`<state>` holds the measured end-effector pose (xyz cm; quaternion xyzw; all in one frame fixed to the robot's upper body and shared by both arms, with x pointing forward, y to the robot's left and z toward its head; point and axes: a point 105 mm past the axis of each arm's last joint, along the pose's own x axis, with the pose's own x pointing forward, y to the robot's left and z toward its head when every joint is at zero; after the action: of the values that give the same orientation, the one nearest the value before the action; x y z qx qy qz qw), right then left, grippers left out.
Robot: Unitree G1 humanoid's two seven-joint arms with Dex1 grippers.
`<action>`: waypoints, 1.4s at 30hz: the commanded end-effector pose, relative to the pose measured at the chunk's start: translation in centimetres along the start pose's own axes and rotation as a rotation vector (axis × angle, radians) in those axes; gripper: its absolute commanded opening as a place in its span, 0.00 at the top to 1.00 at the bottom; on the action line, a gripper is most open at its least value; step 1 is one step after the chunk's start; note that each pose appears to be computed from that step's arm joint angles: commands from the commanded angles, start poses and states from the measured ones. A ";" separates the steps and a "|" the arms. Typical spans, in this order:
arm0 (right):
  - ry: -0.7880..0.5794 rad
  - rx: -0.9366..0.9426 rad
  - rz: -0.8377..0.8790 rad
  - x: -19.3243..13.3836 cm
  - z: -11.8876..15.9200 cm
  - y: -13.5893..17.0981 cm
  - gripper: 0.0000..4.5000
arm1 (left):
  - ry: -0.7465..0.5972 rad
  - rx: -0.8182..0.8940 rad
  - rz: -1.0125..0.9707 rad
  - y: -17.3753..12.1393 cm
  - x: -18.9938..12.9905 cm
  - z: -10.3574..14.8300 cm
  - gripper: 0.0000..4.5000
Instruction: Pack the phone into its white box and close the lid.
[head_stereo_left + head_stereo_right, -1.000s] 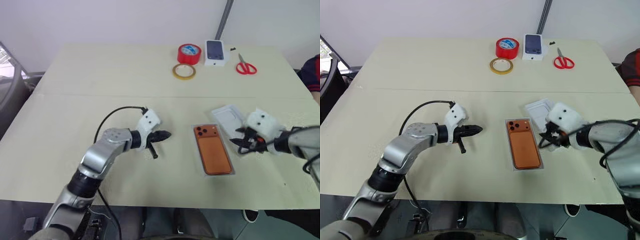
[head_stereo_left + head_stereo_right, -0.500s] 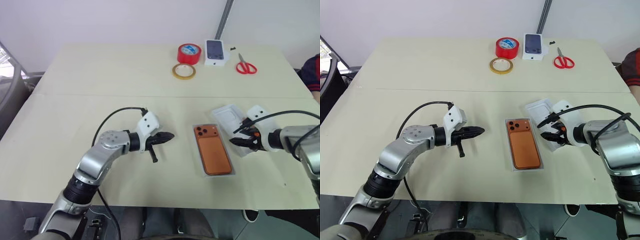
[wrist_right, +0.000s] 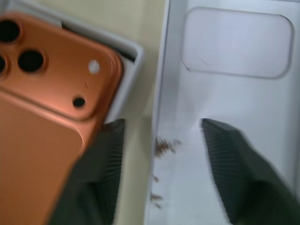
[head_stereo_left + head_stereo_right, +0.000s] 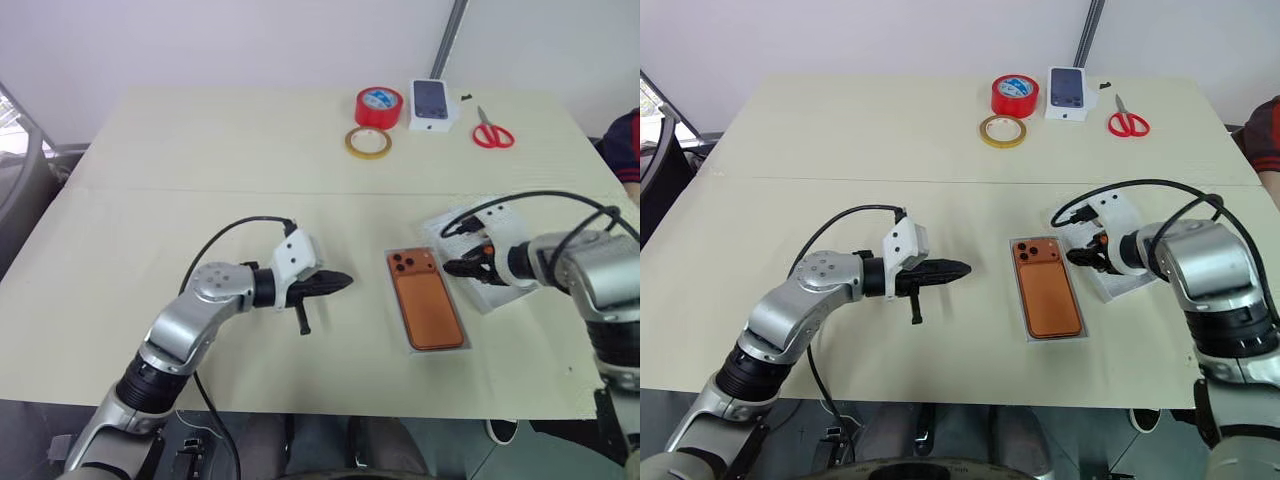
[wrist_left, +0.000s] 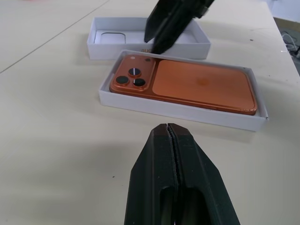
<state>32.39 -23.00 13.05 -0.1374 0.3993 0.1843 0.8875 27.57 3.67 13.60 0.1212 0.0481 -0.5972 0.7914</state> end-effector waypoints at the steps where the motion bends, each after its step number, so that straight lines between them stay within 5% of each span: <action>1: 0.007 -0.040 -0.027 -0.3 0.4 -0.4 0.89 | -0.025 0.030 -0.002 -0.3 0.1 0.7 1.00; 2: 0.011 -0.039 -0.025 -0.2 0.4 -0.4 0.99 | -0.026 0.028 -0.001 -0.3 0.1 0.6 1.00; 11: -0.144 0.030 -0.025 -4.1 3.7 -1.5 0.99 | -0.030 0.003 0.093 0.8 -0.9 0.2 1.00; 18: -0.396 0.143 0.465 -8.4 8.5 4.1 0.99 | -0.066 -0.038 0.313 5.5 -3.2 0.1 1.00; 25: -0.401 0.342 0.850 -6.9 7.9 13.3 0.99 | -0.113 -0.004 0.282 6.1 -3.1 1.5 1.00; 30: -0.417 0.524 0.844 -4.5 6.5 16.8 0.99 | -0.100 0.009 0.262 5.7 -2.7 1.3 1.00; 33: -0.329 0.653 0.713 -2.2 4.1 16.1 0.99 | -0.091 0.011 0.218 4.7 -1.9 1.0 1.00; 36: -0.325 0.679 0.639 -1.8 4.0 14.3 0.81 | -0.082 0.021 0.166 3.4 -0.7 0.8 1.00; 39: -0.364 0.539 0.623 -3.6 5.3 12.6 0.49 | -0.086 0.023 0.129 2.6 0.5 0.8 1.00; 42: -0.363 0.396 0.551 -5.5 6.0 10.5 0.49 | -0.100 0.017 0.097 1.8 2.3 1.0 1.00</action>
<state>28.75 -12.21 18.41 0.2000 0.3050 0.3328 0.8696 30.30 2.81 13.43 0.0904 0.0224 -0.5523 0.8285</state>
